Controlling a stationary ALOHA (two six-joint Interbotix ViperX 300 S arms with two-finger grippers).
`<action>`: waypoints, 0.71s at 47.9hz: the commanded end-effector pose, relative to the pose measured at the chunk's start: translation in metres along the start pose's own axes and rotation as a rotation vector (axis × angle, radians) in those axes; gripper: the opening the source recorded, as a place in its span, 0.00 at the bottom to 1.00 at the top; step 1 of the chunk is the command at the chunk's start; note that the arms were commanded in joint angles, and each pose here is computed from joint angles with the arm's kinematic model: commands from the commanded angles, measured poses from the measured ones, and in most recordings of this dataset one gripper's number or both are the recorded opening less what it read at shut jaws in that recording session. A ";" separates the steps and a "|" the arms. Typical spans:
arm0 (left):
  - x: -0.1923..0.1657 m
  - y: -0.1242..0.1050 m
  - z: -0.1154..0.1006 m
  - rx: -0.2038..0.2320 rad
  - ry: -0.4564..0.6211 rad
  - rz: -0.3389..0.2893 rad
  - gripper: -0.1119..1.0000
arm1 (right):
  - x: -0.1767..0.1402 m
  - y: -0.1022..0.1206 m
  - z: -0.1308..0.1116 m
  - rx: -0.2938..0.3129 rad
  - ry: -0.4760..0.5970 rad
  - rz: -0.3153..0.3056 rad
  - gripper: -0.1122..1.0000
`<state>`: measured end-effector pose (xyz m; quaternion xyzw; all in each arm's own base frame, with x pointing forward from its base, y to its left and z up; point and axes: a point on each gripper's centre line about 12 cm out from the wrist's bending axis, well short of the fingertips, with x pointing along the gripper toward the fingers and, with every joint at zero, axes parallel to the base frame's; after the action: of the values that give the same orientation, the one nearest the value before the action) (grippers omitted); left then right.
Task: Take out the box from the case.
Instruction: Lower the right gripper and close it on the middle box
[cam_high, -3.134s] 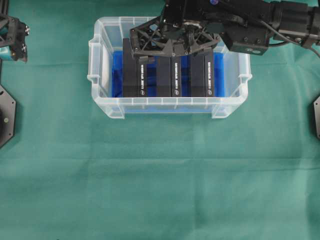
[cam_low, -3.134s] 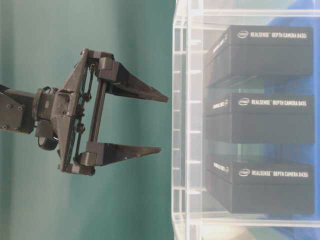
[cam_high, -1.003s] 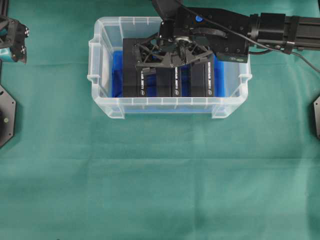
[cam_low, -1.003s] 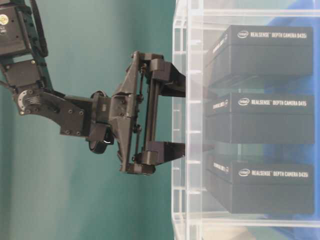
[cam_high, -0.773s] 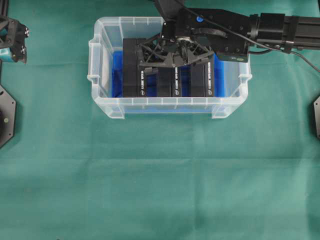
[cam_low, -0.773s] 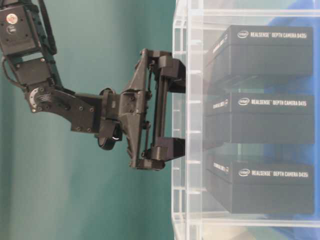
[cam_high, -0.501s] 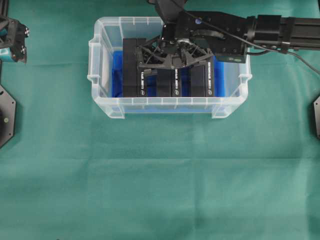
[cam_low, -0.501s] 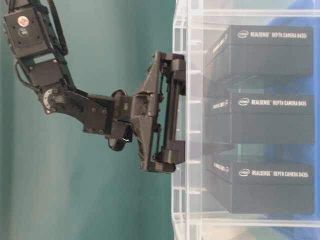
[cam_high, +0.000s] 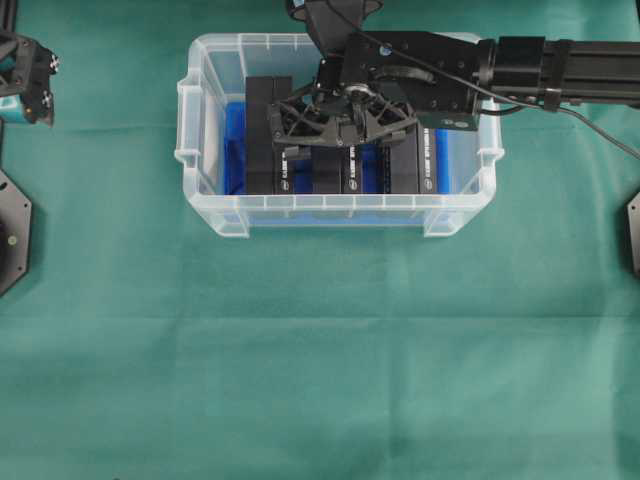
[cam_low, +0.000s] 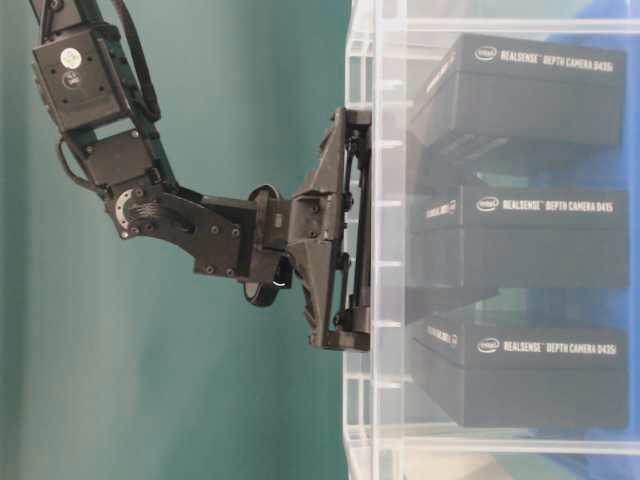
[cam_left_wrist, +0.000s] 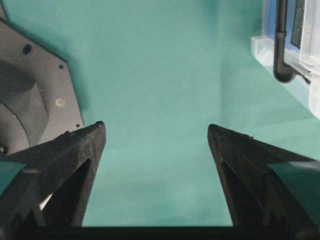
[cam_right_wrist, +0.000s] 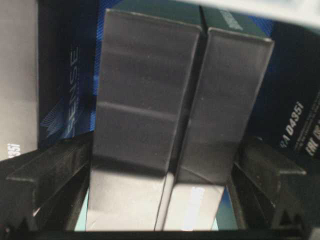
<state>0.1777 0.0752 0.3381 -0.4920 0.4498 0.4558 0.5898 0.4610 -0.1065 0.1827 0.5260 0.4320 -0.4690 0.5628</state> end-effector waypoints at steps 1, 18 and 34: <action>-0.006 -0.001 0.001 0.001 -0.015 -0.020 0.85 | -0.011 0.003 -0.001 0.003 0.001 0.030 0.94; -0.006 -0.001 0.001 0.001 -0.017 -0.019 0.85 | -0.013 0.011 -0.002 0.026 0.026 0.049 0.72; -0.006 -0.001 0.001 0.003 -0.018 -0.018 0.85 | -0.014 0.010 -0.002 0.041 0.032 0.022 0.72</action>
<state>0.1777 0.0756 0.3381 -0.4912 0.4488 0.4566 0.5906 0.4656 -0.1046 0.1820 0.5412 0.4359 -0.4705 0.5437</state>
